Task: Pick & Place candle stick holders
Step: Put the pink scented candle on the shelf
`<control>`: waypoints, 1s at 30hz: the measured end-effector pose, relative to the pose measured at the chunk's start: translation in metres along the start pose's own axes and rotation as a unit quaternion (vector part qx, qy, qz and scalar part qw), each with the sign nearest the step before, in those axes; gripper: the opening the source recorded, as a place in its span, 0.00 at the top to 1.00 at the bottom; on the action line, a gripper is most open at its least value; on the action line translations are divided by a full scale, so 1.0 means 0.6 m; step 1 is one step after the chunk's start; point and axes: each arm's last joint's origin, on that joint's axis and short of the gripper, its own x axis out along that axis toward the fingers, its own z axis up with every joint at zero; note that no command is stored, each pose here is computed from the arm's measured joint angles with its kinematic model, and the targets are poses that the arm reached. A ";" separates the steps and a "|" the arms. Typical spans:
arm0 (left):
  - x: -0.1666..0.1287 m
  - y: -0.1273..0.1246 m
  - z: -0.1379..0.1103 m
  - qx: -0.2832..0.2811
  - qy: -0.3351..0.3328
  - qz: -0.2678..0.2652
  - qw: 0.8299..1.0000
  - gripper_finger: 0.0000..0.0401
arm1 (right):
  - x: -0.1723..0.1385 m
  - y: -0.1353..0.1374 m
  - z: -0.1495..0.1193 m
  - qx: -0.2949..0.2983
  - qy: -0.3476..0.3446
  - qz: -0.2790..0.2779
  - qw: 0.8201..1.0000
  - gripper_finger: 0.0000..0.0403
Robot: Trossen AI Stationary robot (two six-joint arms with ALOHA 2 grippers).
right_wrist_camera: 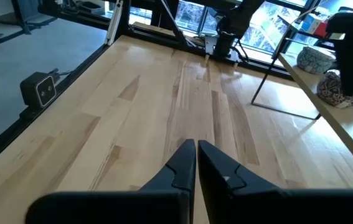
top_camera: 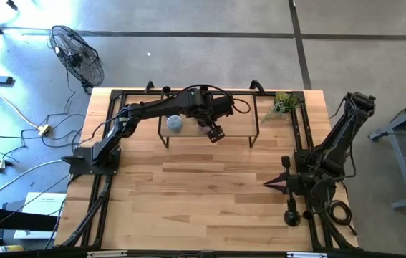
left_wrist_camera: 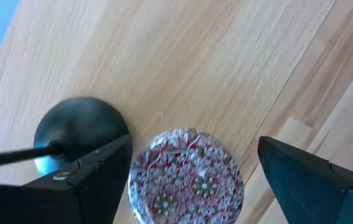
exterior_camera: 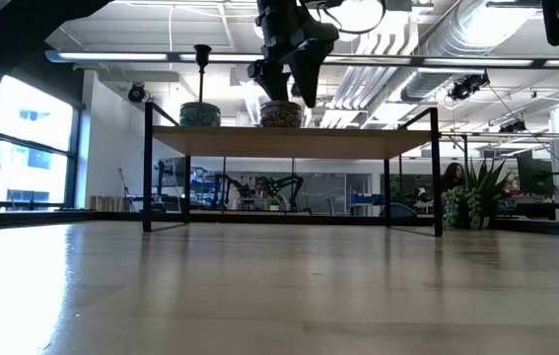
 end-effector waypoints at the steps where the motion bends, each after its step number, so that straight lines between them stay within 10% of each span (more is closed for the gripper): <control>1: 0.000 0.000 0.001 0.001 -0.002 -0.001 1.000 0.15 | 0.001 0.000 0.000 0.001 0.001 0.002 1.000 0.97; 21: -0.084 -0.002 0.007 0.013 -0.118 -0.045 0.992 0.15 | 0.011 -0.008 -0.022 -0.007 0.016 -0.017 1.000 0.97; 30: -0.138 -0.045 0.019 0.088 -0.229 -0.180 0.953 0.15 | 0.011 -0.010 -0.021 -0.012 0.011 -0.030 0.999 0.97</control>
